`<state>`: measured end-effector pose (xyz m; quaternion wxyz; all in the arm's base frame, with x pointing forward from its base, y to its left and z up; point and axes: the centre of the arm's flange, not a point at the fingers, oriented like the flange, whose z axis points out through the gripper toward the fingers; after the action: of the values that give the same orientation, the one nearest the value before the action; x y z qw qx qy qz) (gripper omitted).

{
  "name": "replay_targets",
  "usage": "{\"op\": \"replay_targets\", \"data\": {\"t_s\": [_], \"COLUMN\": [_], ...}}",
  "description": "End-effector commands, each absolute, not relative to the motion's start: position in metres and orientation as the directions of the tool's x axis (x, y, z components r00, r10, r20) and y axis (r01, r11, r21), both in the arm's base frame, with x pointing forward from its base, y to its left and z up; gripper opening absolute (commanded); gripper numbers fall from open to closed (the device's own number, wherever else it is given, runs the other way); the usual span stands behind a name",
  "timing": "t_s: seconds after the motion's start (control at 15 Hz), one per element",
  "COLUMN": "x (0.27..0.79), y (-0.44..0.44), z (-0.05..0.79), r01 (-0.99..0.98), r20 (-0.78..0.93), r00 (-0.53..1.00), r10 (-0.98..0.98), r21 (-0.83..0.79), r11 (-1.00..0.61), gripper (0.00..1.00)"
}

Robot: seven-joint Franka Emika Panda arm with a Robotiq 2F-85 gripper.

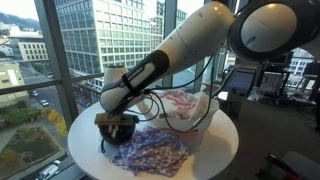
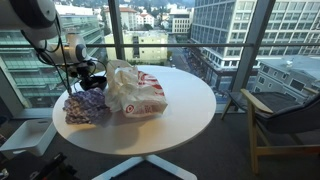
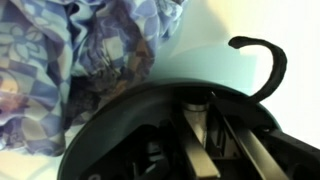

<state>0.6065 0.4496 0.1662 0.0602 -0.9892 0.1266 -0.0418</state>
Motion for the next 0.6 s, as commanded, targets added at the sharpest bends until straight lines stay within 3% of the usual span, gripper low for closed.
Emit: {"op": "replay_targets", "data": {"t_s": [0.0, 0.53], "x": [0.605, 0.573], "y": [0.456, 0.444], "z": [0.194, 0.275], "r01": [-0.217, -0.188], "r20": [0.098, 0.187], "r00": [0.969, 0.966], "r10": [-0.227, -0.178], "r21": [-0.099, 0.034], "r11": [-0.971, -0.982], "gripper": [0.15, 0.15]}}
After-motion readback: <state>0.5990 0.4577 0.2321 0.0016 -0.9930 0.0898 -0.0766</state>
